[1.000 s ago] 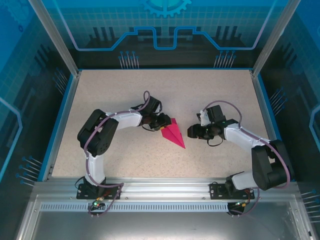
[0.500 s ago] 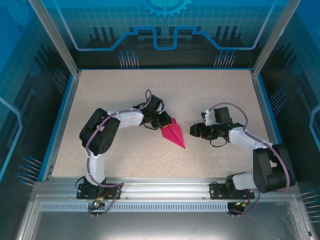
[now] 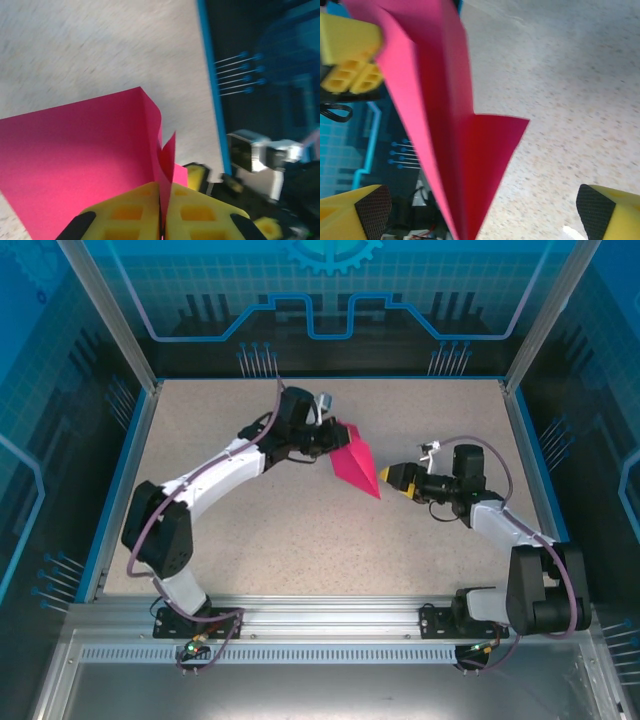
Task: Fold a paper plane with a square sheet of paper (fold left side to right side)
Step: Turn over the paper at the center of the table.
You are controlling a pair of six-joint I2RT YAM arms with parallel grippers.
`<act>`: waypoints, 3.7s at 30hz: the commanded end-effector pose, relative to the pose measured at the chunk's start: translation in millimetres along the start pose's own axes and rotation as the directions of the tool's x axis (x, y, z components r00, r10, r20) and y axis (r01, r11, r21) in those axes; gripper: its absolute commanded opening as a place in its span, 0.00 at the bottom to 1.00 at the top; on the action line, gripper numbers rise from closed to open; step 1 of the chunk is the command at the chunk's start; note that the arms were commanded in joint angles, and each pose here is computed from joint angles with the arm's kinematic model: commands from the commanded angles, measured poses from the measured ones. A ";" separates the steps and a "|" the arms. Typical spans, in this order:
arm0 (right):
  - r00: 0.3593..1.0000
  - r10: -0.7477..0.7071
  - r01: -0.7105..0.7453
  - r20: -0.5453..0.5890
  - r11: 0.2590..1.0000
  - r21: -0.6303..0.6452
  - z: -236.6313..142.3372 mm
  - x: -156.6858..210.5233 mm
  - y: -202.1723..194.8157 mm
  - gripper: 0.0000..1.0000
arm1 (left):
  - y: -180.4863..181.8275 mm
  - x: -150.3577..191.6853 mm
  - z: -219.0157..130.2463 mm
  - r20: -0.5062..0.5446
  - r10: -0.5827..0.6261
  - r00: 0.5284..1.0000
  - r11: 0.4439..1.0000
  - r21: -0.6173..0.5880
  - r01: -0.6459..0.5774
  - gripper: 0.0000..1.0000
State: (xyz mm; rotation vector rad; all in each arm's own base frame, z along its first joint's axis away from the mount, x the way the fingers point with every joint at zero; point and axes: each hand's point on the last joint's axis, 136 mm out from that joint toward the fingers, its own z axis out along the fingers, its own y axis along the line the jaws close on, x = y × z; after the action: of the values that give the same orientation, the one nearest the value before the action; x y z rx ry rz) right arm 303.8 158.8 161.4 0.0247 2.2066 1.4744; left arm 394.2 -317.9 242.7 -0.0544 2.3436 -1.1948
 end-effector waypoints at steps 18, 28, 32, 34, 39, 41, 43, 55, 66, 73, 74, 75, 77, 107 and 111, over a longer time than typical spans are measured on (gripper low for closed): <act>0.993 -0.116 0.112 0.004 0.953 -0.283 -17.0 -11.9 112.5 0.99 | -99.3 -21.3 -69.4 0.082 0.149 0.985 0.958 0.235 -0.164 0.12; 0.992 -0.117 0.094 -0.053 0.944 -0.316 2.0 -0.9 138.0 0.98 | -110.9 -12.3 -72.8 0.057 0.137 0.989 0.936 0.320 -0.148 0.13; 0.992 -0.117 0.095 -0.050 0.943 -0.317 1.5 -2.4 144.1 0.87 | -109.6 -9.3 -70.0 0.046 0.125 0.991 0.931 0.340 -0.134 0.13; 0.992 -0.119 0.099 -0.045 0.943 -0.318 0.4 -2.8 146.1 0.79 | -105.9 -7.1 -68.4 0.040 0.121 0.992 0.934 0.335 -0.127 0.13; 0.992 -0.125 0.109 -0.034 0.949 -0.297 -1.6 -2.1 144.2 0.58 | -92.9 0.0 -63.1 0.024 0.109 0.994 0.944 0.312 -0.111 0.13; 0.992 -0.124 0.110 -0.033 0.952 -0.287 -1.6 -1.8 142.2 0.48 | -89.1 2.2 -61.8 0.019 0.108 0.994 0.946 0.304 -0.109 0.13; 0.992 -0.120 0.106 -0.034 0.956 -0.273 -1.2 -1.2 139.0 0.40 | -85.6 3.6 -60.4 0.015 0.110 0.994 0.949 0.295 -0.110 0.13; 0.984 -0.164 0.160 -0.073 0.985 -0.063 -0.9 12.2 106.1 0.15 | -30.8 7.2 -72.7 0.055 0.169 0.984 0.985 0.025 -0.170 0.44; 0.762 -0.446 0.642 -0.469 0.430 0.634 -24.1 16.7 38.7 0.12 | 60.3 4.5 -167.1 0.303 0.251 0.919 0.877 -0.473 -0.083 0.59; 0.513 -0.332 0.769 -0.792 -0.233 0.595 -17.9 -2.1 24.0 0.13 | 94.8 16.6 -216.3 0.411 0.262 0.873 0.805 -0.592 0.037 0.61; 0.485 -0.311 0.774 -0.818 -0.284 0.567 -12.1 -2.6 23.3 0.13 | 96.6 17.9 -219.0 0.412 0.263 0.872 0.800 -0.598 0.042 0.62; 0.456 -0.289 0.777 -0.842 -0.332 0.535 -5.8 -3.1 22.3 0.13 | 97.8 19.0 -221.2 0.413 0.264 0.872 0.797 -0.603 0.044 0.62; 0.395 -0.228 0.790 -0.890 -0.411 0.456 10.3 0.5 14.5 0.13 | 99.5 21.3 -223.1 0.409 0.264 0.874 0.793 -0.608 0.045 0.62; 0.351 -0.282 0.936 -0.893 0.086 0.341 64.8 115.3 20.3 0.96 | 115.7 45.6 -172.0 0.293 0.144 0.945 0.833 -0.552 0.044 0.70; 0.521 -0.373 0.849 -0.768 0.316 0.423 42.5 98.1 42.1 0.99 | 107.2 59.0 -127.9 0.198 0.048 0.979 0.902 -0.429 0.042 0.68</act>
State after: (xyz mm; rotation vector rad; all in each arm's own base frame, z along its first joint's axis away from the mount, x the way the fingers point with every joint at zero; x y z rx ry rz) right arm 228.6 242.8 140.9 -1.1391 2.5238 -0.3368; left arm 302.4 -139.6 209.2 -0.3348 2.3272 -0.4104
